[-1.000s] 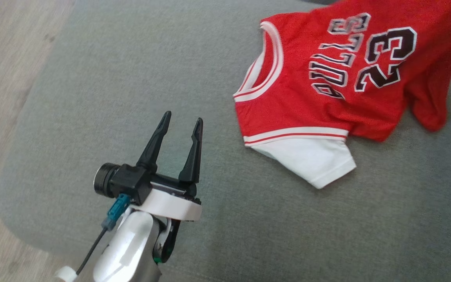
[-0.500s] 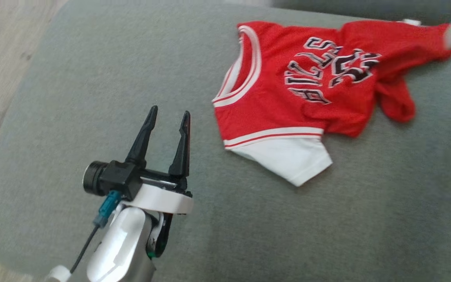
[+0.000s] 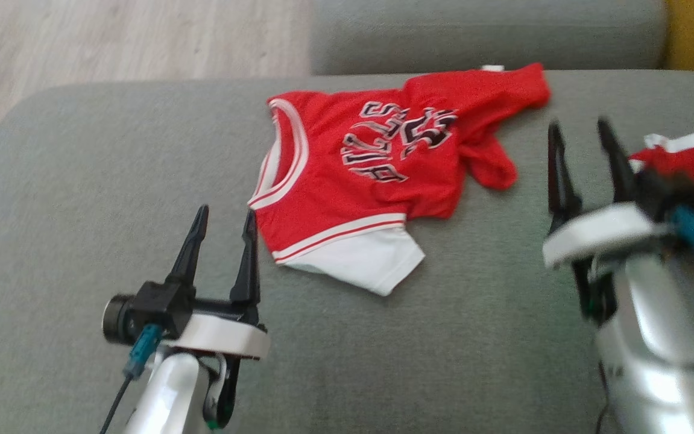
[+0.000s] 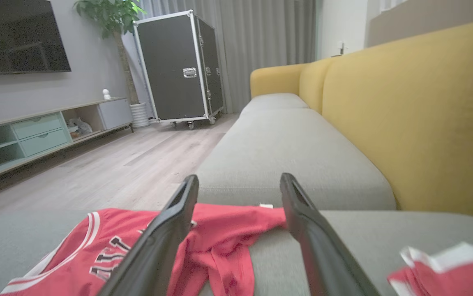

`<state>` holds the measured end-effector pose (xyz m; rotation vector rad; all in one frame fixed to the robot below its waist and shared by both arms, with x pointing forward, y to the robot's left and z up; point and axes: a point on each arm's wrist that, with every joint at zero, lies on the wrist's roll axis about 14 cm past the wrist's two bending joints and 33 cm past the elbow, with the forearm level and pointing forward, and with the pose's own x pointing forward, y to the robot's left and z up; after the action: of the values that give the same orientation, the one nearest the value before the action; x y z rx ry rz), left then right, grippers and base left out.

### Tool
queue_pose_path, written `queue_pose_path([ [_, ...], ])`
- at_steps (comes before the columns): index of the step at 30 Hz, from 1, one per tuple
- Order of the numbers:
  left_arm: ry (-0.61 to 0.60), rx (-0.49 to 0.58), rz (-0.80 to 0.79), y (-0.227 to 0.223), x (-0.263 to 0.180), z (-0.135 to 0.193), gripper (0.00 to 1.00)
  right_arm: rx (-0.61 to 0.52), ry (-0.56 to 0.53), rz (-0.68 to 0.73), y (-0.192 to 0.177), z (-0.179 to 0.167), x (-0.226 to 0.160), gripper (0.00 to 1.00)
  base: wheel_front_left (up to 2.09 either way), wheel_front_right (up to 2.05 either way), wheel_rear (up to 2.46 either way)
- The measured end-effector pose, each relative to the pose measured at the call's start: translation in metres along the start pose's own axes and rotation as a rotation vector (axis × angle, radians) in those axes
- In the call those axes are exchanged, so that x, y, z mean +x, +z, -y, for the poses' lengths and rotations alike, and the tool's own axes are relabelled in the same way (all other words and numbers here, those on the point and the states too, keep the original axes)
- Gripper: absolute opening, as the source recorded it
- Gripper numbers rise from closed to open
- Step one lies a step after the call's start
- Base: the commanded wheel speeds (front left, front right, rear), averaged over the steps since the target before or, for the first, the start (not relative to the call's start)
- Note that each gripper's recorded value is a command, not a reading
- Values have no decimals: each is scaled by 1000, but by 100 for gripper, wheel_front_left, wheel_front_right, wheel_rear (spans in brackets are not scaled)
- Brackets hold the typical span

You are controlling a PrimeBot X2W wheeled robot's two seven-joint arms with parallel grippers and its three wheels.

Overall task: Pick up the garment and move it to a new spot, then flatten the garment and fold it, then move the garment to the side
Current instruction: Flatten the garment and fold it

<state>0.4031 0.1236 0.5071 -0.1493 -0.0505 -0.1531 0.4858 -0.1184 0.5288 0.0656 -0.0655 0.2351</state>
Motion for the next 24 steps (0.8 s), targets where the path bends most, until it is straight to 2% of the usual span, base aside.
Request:
queue_pose_path([
  [6, -33, 3, -51, -16, -4, 13, 100, 80, -111, -52, -30, 21, -77, 100, 0, 0, 0],
  [8, -36, 8, -62, -20, -2, 14, 100, 101, -128, -61, -35, 23, -89, 100, 0, 0, 0],
  [18, -23, 27, -175, -56, 0, 6, 100, 114, -141, -28, -27, 28, -86, 100, 0, 0, 0],
  [24, -50, 42, -360, -99, 1, 7, 100, 116, -156, -49, -35, 32, -88, 100, 0, 0, 0],
])
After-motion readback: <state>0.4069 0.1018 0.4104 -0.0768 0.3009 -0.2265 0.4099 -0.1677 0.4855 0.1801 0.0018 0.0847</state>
